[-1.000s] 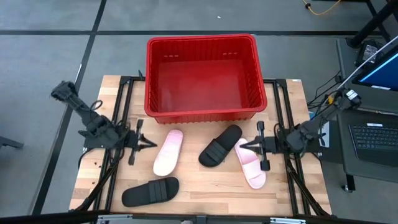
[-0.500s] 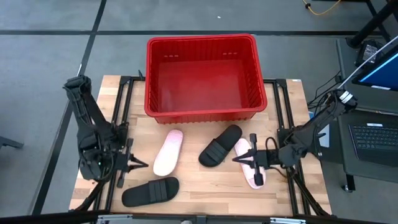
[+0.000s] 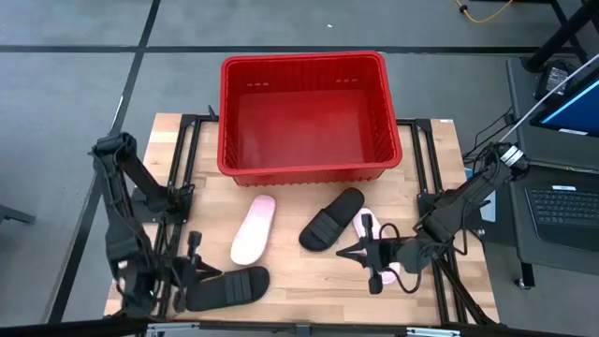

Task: Pick and place slides into bin
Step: Put the bottom black slide into the bin

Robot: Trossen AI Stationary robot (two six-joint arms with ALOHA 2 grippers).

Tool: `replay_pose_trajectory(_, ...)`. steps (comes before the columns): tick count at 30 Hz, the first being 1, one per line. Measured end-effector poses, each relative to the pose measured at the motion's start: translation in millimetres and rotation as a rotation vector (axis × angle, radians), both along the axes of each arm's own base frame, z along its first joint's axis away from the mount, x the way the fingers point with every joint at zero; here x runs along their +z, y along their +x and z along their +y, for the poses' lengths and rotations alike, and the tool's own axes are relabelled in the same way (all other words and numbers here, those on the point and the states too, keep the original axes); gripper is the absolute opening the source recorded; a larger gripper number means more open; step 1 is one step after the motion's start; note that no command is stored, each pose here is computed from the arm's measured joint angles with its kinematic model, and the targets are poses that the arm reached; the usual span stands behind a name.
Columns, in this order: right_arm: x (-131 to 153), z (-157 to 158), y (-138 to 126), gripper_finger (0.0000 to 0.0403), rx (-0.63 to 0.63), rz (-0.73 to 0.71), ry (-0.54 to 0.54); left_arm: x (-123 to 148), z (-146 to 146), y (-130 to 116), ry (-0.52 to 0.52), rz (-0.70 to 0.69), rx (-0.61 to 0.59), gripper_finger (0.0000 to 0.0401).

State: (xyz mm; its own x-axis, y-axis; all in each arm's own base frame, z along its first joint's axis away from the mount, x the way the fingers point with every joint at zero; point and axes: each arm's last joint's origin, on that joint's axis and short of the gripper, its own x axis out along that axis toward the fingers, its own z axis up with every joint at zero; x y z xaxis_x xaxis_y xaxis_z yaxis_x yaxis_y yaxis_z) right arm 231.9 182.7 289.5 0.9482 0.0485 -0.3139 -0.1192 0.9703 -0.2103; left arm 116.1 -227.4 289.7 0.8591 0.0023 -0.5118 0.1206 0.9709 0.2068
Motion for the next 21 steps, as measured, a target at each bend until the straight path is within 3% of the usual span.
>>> replay_pose_trajectory(7,-1,1,1,0.0009,-0.033,0.009,0.094,-18,-10,10,0.193,0.115,0.005,0.0001)
replay_pose_trajectory(14,-1,1,1,0.0009,-0.031,0.010,0.088,-19,-6,19,0.200,0.122,0.042,0.0005)
replay_pose_trajectory(21,-1,1,1,0.0009,-0.034,0.010,0.096,-19,-5,20,0.229,0.125,0.026,0.0040)
